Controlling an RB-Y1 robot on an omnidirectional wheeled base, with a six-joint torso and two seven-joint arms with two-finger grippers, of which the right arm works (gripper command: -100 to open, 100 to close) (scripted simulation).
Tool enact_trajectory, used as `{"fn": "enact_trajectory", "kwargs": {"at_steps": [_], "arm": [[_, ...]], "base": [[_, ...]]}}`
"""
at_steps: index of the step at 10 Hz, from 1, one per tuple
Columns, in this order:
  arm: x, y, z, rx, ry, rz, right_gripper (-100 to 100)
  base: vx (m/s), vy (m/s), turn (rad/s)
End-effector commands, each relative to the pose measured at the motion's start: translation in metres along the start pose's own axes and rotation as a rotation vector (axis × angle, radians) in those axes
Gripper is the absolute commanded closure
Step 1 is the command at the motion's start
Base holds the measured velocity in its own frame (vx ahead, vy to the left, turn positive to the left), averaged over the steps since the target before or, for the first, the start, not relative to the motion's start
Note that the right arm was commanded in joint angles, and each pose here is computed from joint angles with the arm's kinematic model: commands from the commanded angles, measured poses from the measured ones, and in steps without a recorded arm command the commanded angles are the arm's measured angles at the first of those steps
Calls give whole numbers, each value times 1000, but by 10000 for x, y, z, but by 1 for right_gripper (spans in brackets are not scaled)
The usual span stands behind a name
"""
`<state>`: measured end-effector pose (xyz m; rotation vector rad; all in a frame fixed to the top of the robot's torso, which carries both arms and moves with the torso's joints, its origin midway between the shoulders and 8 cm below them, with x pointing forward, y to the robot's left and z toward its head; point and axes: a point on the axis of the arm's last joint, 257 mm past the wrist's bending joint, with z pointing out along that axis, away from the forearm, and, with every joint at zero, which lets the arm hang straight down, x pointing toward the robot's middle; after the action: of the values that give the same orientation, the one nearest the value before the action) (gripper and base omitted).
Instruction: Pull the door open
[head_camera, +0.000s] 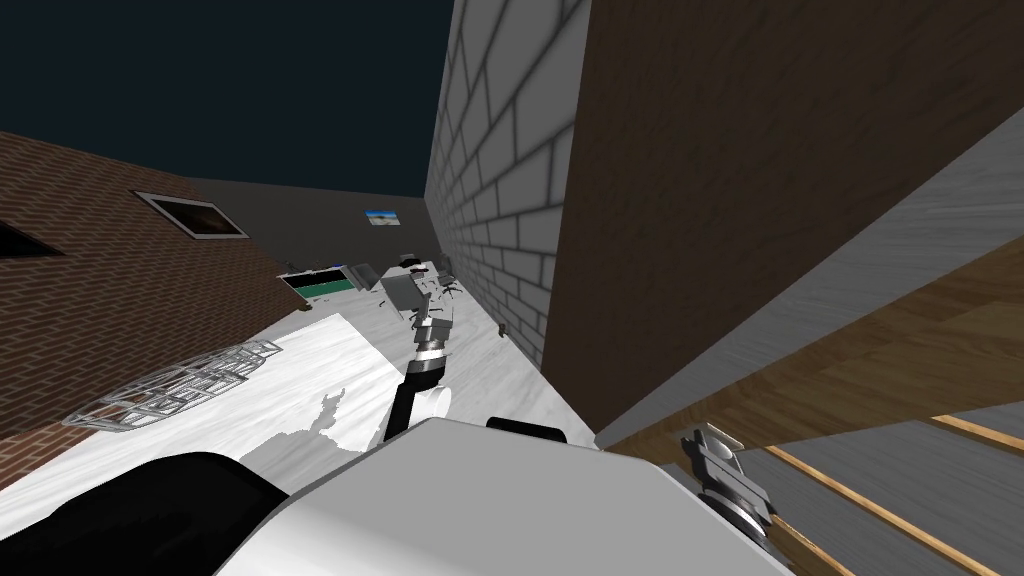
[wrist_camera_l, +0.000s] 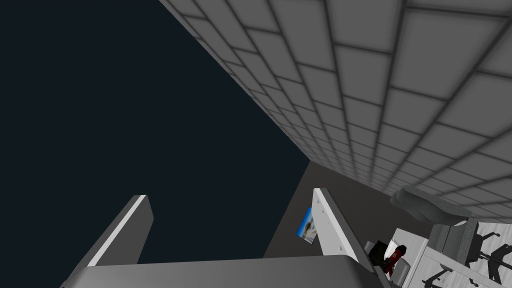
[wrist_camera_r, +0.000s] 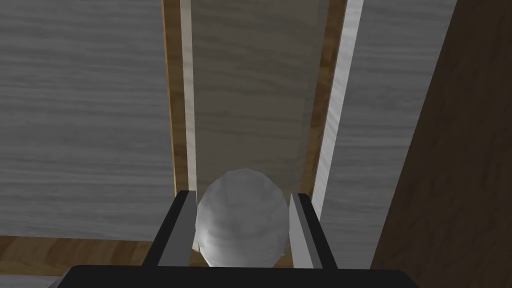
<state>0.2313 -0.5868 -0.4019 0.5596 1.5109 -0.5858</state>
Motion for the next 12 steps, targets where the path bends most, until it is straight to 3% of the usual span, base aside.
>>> {"fn": "enact_trajectory", "kwargs": {"at_steps": [1, 12], "arm": [[2, 21, 0, -4, 0, -29, 100], [18, 176, 41, -29, -2, -248, 100]], "base": [[-13, -2, -4], [-18, 1, -7]]}}
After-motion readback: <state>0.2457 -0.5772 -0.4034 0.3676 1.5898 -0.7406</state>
